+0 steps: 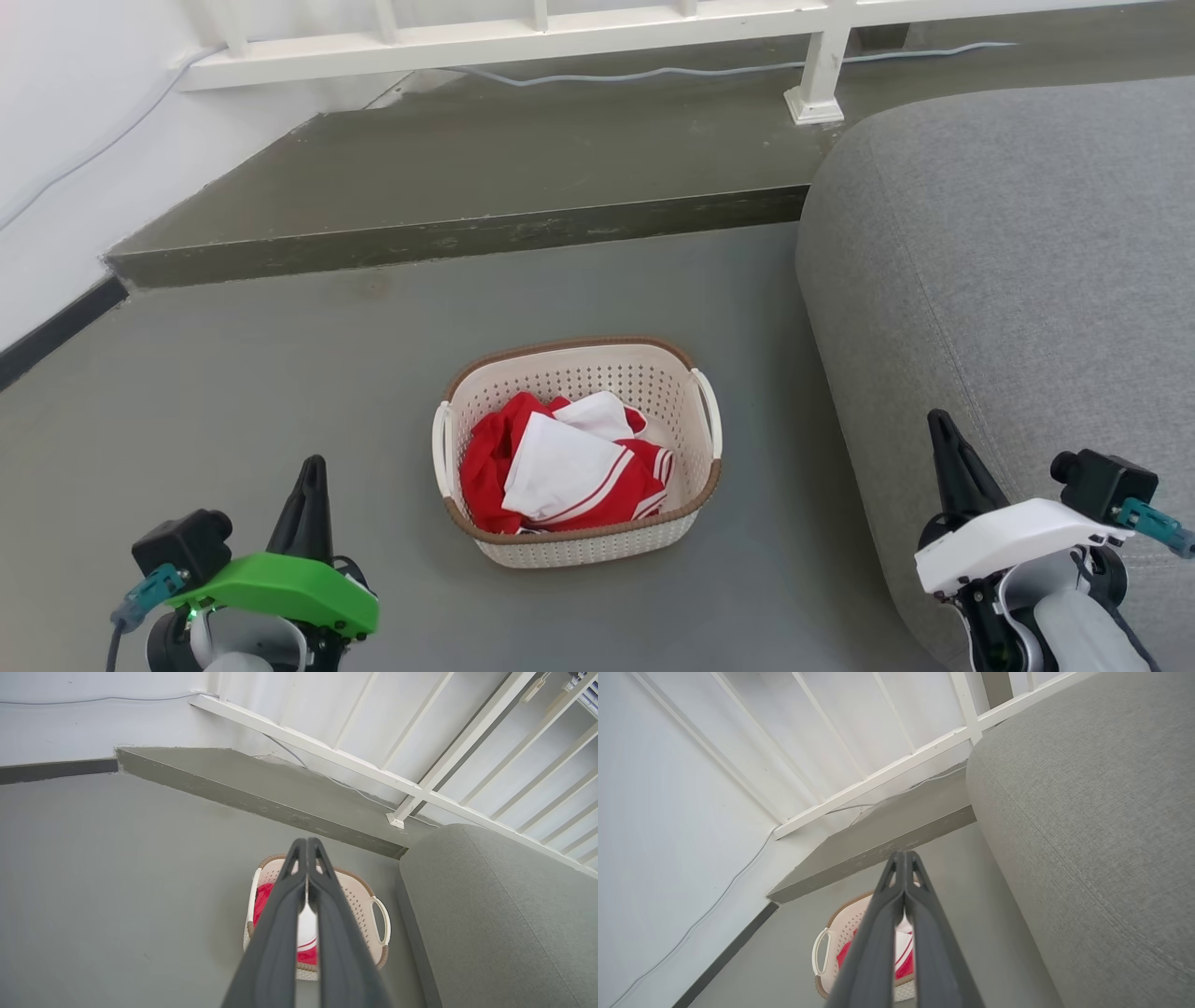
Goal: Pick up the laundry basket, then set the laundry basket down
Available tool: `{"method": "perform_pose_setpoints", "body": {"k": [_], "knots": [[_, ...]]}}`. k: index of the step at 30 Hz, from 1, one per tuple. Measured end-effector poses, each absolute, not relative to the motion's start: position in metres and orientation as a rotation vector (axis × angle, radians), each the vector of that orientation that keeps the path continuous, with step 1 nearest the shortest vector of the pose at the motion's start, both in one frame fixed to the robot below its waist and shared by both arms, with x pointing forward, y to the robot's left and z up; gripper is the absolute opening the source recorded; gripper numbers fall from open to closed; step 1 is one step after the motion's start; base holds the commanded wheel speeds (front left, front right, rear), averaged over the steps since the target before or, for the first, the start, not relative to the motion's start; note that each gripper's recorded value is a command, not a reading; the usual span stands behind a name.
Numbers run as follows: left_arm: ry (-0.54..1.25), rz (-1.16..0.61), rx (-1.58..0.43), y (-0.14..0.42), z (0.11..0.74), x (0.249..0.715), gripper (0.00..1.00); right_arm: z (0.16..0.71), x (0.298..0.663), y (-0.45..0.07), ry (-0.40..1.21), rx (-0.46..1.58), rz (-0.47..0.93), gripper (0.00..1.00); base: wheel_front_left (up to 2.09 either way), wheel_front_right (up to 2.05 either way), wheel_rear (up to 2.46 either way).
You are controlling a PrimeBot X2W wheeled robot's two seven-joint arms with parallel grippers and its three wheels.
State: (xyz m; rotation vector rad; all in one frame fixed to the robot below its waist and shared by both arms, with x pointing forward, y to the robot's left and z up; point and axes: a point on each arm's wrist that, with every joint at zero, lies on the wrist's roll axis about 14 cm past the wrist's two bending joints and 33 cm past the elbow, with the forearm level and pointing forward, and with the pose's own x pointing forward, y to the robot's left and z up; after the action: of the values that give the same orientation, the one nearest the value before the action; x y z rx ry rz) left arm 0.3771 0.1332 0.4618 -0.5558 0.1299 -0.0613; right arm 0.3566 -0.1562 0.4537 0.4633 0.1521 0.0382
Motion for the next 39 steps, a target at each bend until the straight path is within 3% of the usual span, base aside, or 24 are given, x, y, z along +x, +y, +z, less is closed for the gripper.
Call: {"method": "perform_pose_setpoints", "body": {"k": [39], "knots": [[0.177, 0.039, -0.969, 0.159, 0.458, 0.377, 0.0, 0.454, 0.363, -0.18, 0.179, 0.926, -0.077, 0.0, 0.0, 0.0, 0.0]]}}
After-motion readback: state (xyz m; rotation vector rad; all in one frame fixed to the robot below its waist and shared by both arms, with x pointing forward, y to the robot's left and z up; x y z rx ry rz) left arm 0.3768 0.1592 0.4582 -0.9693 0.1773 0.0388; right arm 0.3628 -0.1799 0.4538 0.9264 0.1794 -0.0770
